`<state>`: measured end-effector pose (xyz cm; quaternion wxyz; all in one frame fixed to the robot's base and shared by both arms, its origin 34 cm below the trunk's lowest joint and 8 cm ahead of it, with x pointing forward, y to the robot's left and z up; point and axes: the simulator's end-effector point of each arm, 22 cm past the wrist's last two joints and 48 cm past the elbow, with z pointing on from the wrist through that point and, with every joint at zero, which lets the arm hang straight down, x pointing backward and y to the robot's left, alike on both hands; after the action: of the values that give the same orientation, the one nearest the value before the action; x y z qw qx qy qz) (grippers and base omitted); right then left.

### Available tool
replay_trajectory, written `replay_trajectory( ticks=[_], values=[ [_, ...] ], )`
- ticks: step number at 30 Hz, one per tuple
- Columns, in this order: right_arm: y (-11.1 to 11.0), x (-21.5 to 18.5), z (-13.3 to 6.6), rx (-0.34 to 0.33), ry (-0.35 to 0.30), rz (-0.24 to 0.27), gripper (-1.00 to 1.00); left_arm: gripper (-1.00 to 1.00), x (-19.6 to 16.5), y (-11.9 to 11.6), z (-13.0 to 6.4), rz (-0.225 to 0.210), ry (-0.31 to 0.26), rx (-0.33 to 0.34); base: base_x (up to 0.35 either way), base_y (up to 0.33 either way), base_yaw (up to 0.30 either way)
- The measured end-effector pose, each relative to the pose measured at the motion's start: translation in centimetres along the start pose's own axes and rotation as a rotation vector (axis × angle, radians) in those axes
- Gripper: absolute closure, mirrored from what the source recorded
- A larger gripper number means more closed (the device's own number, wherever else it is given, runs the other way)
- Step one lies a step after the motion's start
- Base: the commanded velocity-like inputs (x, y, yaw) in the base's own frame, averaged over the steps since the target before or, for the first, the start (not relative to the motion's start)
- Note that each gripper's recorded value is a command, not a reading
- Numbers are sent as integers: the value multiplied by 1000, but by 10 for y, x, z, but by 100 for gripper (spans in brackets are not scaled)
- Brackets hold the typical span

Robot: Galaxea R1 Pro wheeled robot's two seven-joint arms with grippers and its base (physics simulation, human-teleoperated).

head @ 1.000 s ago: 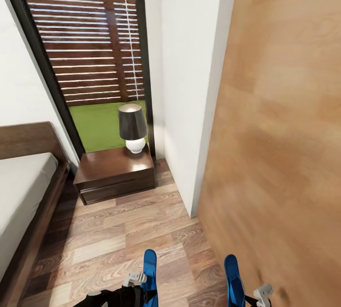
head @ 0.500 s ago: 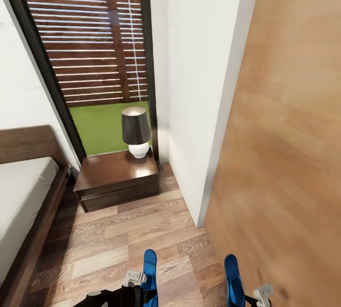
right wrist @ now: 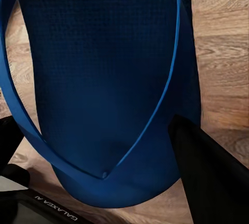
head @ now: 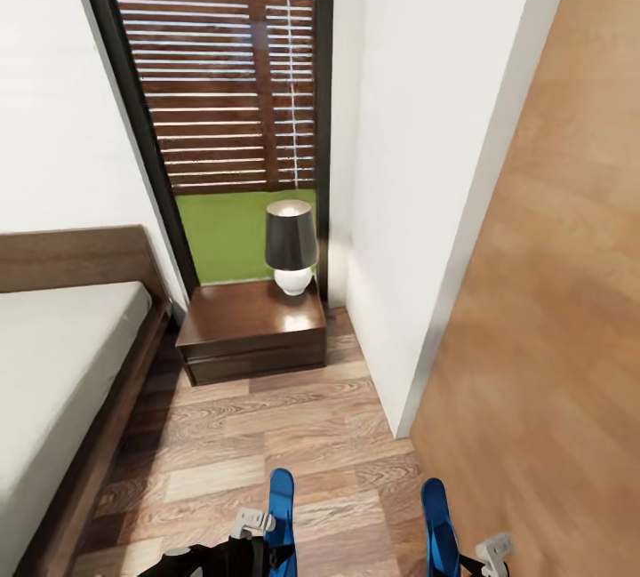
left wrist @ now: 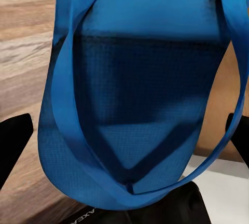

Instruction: In the bedroom, move the book from the bed onto either nightstand, and place the two sandals side by side next to the bed.

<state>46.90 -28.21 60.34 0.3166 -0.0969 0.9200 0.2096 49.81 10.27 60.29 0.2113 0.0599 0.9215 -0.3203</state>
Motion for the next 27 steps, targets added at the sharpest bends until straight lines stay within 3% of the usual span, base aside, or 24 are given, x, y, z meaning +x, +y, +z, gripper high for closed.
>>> replay_trajectory(
  ticks=[7,27],
  values=[
    [0,0,0,-1,0,0,100,100,0,0,0,1,1,0,54,0,119],
    [0,0,0,-1,0,-1,100,100,0,0,0,1,0,0,280,0,2]
  ],
)
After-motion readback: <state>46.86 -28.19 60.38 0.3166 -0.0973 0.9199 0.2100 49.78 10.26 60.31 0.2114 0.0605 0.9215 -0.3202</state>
